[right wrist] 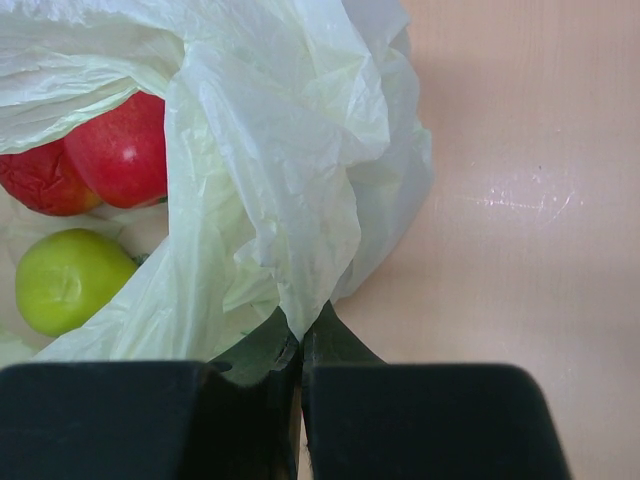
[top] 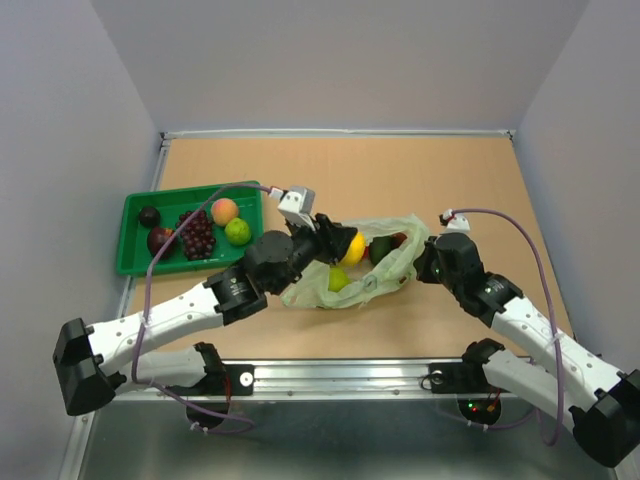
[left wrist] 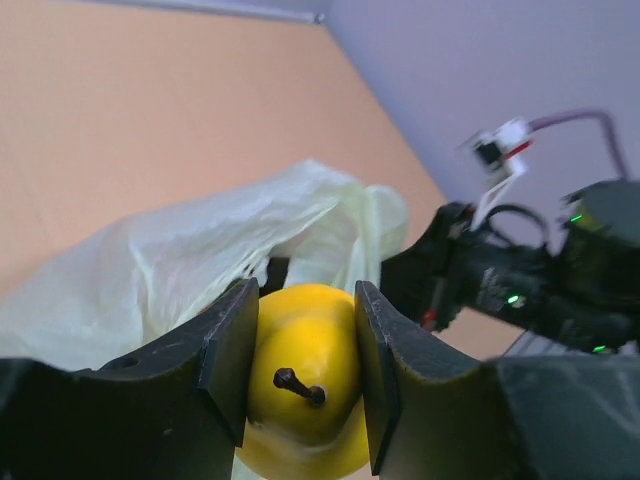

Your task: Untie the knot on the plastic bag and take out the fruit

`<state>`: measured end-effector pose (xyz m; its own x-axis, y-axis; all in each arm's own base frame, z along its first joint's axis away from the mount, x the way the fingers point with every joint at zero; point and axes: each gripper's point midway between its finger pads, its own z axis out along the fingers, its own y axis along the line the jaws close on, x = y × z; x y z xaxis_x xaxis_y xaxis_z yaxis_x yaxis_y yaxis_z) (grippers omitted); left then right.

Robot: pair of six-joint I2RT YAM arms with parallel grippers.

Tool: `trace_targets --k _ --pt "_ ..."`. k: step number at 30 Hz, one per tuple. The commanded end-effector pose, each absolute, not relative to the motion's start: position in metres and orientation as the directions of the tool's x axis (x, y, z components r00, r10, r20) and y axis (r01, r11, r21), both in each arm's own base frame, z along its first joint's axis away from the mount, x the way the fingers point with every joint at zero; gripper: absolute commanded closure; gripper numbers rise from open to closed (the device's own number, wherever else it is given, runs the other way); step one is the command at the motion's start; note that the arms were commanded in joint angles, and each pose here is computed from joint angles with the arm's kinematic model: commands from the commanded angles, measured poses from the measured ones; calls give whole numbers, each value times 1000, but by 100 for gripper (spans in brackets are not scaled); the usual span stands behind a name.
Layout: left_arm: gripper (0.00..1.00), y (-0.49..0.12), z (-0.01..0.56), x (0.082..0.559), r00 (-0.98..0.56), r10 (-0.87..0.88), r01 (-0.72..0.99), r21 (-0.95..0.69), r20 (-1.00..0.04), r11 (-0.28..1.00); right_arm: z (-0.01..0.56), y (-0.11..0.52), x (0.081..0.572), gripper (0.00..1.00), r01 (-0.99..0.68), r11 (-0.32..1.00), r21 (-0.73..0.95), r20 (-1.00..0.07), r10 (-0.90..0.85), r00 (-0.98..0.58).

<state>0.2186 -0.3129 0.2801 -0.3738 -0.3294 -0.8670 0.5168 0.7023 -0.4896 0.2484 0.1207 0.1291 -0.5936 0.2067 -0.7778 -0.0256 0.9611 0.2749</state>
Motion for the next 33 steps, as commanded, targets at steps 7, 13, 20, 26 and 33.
trace_targets --k 7,13,20,26,33 --pt "100 -178 355 332 -117 -535 152 -548 -837 823 133 123 246 100 -48 956 289 -788 209 -580" --pt "100 -50 259 379 -102 -594 -304 -544 -798 782 140 126 244 100 -79 950 301 -796 205 -569" --pt "80 20 178 384 -155 -561 -571 -390 -813 723 141 127 244 100 -87 950 300 -798 200 -569" --pt "14 27 172 374 -152 -553 -607 -364 -819 707 141 128 243 100 -100 948 304 -798 196 -570" --pt "7 -1 196 365 -174 -538 -499 -397 -825 771 146 128 245 100 -99 949 298 -806 195 -559"
